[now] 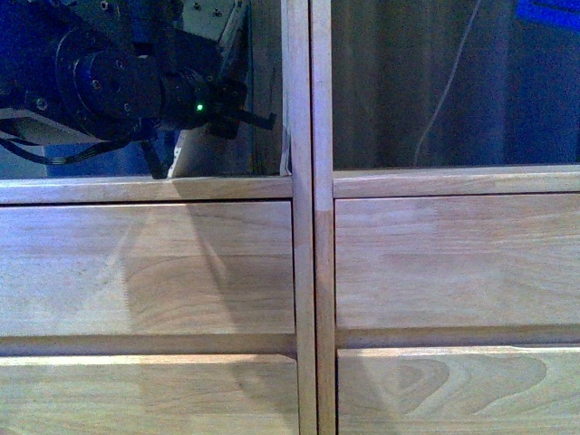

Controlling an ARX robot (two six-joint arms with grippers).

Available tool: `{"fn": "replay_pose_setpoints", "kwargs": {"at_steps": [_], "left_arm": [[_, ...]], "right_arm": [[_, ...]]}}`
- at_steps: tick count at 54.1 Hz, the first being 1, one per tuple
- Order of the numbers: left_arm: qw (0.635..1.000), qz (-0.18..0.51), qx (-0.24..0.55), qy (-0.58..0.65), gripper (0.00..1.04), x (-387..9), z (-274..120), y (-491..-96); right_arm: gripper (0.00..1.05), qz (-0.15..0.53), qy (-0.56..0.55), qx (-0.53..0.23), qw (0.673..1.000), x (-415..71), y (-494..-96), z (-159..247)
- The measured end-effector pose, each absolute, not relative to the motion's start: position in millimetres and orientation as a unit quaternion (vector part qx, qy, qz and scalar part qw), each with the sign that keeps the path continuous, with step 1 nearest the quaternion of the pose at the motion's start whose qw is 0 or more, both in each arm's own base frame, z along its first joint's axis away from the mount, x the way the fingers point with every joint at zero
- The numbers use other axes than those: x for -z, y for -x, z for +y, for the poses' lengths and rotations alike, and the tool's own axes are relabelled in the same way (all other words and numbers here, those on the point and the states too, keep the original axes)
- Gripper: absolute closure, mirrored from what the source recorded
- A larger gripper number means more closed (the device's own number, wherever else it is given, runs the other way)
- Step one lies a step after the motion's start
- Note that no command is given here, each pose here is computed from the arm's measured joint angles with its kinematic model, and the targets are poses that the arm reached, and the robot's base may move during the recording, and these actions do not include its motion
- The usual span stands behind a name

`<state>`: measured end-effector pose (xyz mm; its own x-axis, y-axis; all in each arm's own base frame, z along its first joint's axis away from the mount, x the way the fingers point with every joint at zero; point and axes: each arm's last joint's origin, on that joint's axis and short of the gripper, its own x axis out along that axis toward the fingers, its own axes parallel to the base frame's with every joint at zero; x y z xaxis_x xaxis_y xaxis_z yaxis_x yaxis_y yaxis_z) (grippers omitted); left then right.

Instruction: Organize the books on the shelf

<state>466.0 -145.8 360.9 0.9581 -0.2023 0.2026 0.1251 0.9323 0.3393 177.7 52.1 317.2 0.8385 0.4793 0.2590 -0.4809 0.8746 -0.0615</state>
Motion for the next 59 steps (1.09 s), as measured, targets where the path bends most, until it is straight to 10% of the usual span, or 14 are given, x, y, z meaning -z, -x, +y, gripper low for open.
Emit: {"fn": "replay_pose_setpoints", "kwargs": {"at_steps": [22,38,53,59], "left_arm": [[0.986,-0.119,0.083,-0.08,0.06,-368.1,-126.4,-384.7],[0.971,-0.215,0.092,-0.049,0.07,-372.9,-52.0,-249.9],[0.971,-0.111,0.211,-0.002,0.07,-280.2,-3.4,-117.9],[0.988,-0.08,0.13,0.009,0.18,-277.1,-4.1,-99.9]], "right_arm": [[0.07,-0.134,-0.003,-0.25,0.959,-317.2,-177.7,52.1],[0.07,-0.134,-0.003,-0.25,0.959,-317.2,-177.7,52.1],[0.07,-0.134,-0.003,-0.25,0.959,-317.2,-177.7,52.1],[0.2,-0.049,-0.013,-0.113,0.992,-309.8,-173.5,49.5]]}}
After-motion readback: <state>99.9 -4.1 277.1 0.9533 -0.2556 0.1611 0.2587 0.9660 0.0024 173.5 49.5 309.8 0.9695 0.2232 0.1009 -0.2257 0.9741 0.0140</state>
